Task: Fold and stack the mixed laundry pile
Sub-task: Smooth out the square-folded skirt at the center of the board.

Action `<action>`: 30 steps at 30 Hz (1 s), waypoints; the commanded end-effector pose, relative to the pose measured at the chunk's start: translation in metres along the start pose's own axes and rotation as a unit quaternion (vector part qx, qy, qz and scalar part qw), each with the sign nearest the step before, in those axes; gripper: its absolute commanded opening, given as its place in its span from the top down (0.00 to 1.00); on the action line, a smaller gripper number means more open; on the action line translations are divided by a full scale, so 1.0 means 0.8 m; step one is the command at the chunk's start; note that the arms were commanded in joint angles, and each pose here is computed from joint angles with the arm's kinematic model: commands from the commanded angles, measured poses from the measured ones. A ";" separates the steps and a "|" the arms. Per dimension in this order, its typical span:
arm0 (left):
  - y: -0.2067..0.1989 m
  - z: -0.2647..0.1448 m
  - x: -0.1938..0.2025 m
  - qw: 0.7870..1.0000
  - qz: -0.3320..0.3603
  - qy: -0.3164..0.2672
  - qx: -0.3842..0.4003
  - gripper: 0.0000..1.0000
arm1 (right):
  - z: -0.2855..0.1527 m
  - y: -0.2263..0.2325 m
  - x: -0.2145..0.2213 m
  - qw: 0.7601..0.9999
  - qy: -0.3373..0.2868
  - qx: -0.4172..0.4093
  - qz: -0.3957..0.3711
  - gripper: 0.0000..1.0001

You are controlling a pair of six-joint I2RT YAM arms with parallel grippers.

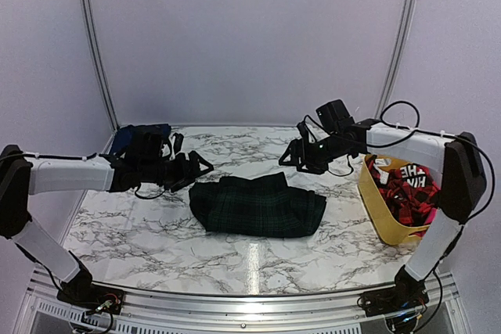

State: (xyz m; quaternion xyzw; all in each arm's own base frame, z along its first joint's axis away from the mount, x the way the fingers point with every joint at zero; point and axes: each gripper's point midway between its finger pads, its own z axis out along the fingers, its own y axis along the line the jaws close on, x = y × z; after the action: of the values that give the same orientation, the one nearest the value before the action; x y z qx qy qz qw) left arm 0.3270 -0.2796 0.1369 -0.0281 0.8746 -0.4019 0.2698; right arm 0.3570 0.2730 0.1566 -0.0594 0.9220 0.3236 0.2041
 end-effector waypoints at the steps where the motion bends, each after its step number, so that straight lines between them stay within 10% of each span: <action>1: -0.009 0.017 -0.016 0.998 0.055 0.014 -0.024 0.14 | 0.040 -0.003 -0.004 0.999 0.034 -0.001 -0.019 0.33; 11: 0.012 0.120 0.059 0.984 0.071 0.141 -0.084 0.46 | 0.107 -0.046 0.047 0.995 0.095 0.011 0.004 0.55; 21: 0.124 0.095 0.103 0.958 0.029 0.174 -0.224 0.73 | 0.156 -0.104 0.113 0.982 0.164 0.075 -0.058 0.94; 27: 0.096 0.028 0.038 0.975 -0.015 0.090 -0.203 0.06 | 0.171 -0.062 0.072 0.983 0.150 0.050 -0.099 0.94; 30: 0.092 -0.018 0.027 0.973 -0.048 0.052 -0.221 0.01 | 0.160 -0.050 0.063 0.984 0.145 0.043 -0.098 0.92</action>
State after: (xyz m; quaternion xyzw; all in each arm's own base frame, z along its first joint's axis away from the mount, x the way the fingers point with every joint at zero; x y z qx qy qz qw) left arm 0.3337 -0.2747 0.0687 -0.0334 0.9439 -0.2658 0.1930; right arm 0.3751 0.3375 0.0348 -0.1840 0.9295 0.2900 0.1345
